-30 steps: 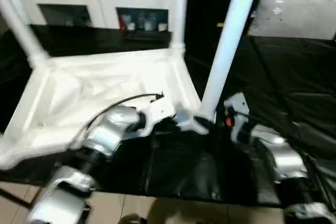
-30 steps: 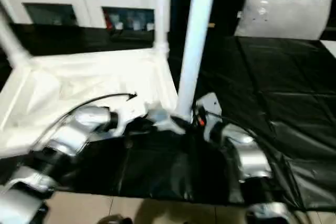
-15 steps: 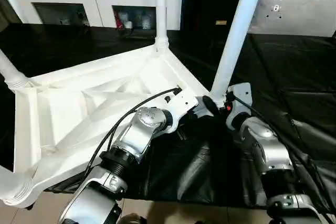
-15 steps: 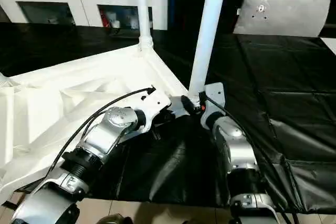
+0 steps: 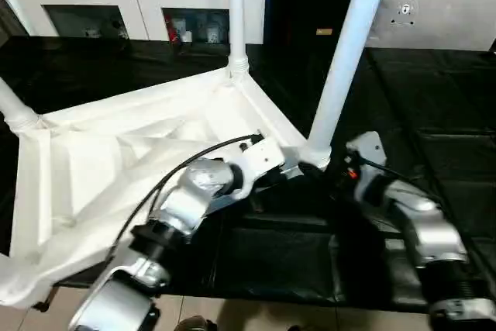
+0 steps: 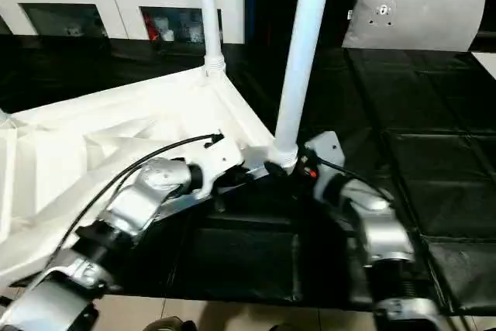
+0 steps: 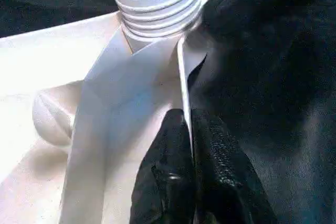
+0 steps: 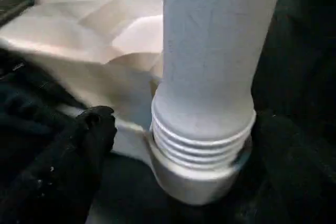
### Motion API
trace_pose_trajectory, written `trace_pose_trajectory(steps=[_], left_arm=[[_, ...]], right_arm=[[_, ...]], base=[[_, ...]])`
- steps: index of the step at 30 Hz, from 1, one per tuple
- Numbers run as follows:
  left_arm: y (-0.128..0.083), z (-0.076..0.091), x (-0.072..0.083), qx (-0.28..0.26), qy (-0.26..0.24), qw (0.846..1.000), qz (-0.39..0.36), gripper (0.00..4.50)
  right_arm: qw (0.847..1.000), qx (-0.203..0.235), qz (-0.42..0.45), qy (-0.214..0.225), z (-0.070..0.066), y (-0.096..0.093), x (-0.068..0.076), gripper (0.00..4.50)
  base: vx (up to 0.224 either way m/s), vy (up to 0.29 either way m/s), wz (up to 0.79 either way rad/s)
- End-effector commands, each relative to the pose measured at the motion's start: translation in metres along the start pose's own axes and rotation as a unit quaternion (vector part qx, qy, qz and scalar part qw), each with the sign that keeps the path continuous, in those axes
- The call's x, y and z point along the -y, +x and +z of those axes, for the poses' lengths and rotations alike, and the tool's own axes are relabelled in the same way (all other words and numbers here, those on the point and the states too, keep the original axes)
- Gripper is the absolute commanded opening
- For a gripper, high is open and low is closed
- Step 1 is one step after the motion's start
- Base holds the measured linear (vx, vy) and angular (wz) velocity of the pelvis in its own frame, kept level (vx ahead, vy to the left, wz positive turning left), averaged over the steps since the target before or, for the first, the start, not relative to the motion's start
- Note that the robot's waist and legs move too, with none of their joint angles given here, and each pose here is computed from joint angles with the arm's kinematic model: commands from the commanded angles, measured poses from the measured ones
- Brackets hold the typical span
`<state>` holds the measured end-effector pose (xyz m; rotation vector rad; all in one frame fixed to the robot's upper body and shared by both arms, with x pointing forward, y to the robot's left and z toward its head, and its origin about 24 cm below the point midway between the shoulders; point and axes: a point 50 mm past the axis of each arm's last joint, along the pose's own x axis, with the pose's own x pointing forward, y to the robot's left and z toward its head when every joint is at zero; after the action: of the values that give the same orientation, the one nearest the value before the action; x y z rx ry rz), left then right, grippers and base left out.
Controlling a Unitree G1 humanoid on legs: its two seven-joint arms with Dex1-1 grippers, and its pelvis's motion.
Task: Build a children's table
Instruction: Rotate leg to tighten
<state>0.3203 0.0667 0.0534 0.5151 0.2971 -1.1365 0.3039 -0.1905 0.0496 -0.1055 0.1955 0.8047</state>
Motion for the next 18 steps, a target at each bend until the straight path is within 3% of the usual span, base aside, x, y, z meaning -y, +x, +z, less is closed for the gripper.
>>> trace_pose_trajectory(steps=[1,6,14,18], left_arm=[[-0.003,-0.011,0.010,-0.021,0.030,0.998,-0.052,0.00],[-0.013,-0.019,0.015,-0.032,0.067,0.991,-0.114,0.00],[-0.026,-0.023,0.019,-0.037,0.099,0.977,-0.184,0.00],[-0.028,-0.024,0.020,-0.041,0.103,0.973,-0.200,0.00]], right_arm=[[0.998,0.022,0.047,-0.023,0.014,0.001,-0.003,4.47],[0.991,-0.008,0.106,-0.082,0.017,-0.006,-0.002,4.47],[0.978,-0.048,0.185,-0.079,0.009,-0.009,-0.008,4.47],[0.977,-0.042,0.197,-0.070,0.009,-0.008,-0.010,4.47]], base=[[0.000,0.000,0.00],[0.000,0.000,0.00],[0.000,0.000,0.00],[0.000,0.000,0.00]])
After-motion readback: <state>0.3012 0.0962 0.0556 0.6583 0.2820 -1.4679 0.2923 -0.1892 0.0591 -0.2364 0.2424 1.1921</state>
